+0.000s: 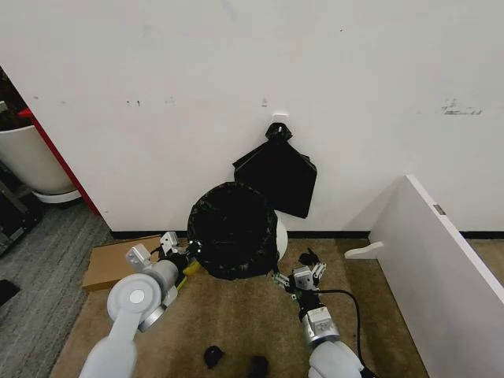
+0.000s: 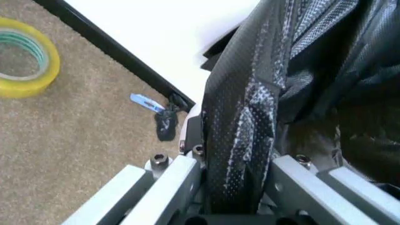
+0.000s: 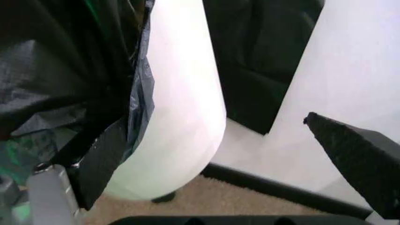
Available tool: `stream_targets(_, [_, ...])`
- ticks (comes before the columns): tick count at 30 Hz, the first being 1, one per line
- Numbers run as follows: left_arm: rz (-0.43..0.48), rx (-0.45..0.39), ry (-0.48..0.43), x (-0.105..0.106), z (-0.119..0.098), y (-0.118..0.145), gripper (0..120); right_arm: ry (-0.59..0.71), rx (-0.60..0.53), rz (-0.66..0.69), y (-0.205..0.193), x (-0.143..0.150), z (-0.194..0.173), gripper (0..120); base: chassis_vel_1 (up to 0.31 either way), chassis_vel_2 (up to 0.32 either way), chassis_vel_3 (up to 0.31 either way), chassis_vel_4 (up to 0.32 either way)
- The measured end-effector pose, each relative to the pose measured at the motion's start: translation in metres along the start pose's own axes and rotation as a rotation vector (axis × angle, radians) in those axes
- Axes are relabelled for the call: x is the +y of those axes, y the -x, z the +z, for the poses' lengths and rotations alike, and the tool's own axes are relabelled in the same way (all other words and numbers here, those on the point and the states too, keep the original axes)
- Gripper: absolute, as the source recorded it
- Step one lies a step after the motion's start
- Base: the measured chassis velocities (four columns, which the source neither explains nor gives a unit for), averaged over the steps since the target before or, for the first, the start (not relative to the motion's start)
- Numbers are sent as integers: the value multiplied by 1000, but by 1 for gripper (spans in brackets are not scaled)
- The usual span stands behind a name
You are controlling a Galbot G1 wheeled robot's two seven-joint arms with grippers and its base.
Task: Place the garbage bag over the trash bin.
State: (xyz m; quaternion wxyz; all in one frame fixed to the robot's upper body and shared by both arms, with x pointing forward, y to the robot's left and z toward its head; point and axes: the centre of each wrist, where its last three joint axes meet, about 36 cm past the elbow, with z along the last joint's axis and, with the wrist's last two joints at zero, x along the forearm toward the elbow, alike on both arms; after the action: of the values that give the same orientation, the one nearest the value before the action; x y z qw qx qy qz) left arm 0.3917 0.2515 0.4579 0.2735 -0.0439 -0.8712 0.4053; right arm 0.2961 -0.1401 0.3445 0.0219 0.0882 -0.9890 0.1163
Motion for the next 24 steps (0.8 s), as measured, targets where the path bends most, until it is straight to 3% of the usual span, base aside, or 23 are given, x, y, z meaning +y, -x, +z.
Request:
stream_targets(2, [1, 3, 1, 0, 0, -1, 0, -10, -21, 6, 1, -2, 3, 100, 0, 0, 0, 0])
stream_targets(6, [-4, 9, 4, 0, 2, -2, 0, -41, -159, 34, 13, -12, 13, 100, 0, 0, 0, 0])
stream_targets(7, [-11, 11, 12, 1, 5, -2, 0, -73, -249, 32, 19, -23, 21, 100, 0, 0, 0, 0])
stream_targets(11, [-17, 11, 18, 1, 6, -2, 0, -120, -345, -3, 22, -38, 28, 100, 0, 0, 0, 0])
stream_targets(15, [-18, 8, 21, 1, 5, -2, 0, -136, -325, -62, 11, -51, 36, 100, 0, 0, 0, 0])
stream_targets(19, [-17, 0, 26, 1, 2, -3, 0, -46, -265, -176, -6, -61, 41, 100, 0, 0, 0, 0])
stream_targets(24, [-45, -12, 29, 7, 3, 5, 0, 98, -334, -307, -3, -76, 39, 100, 0, 0, 0, 0])
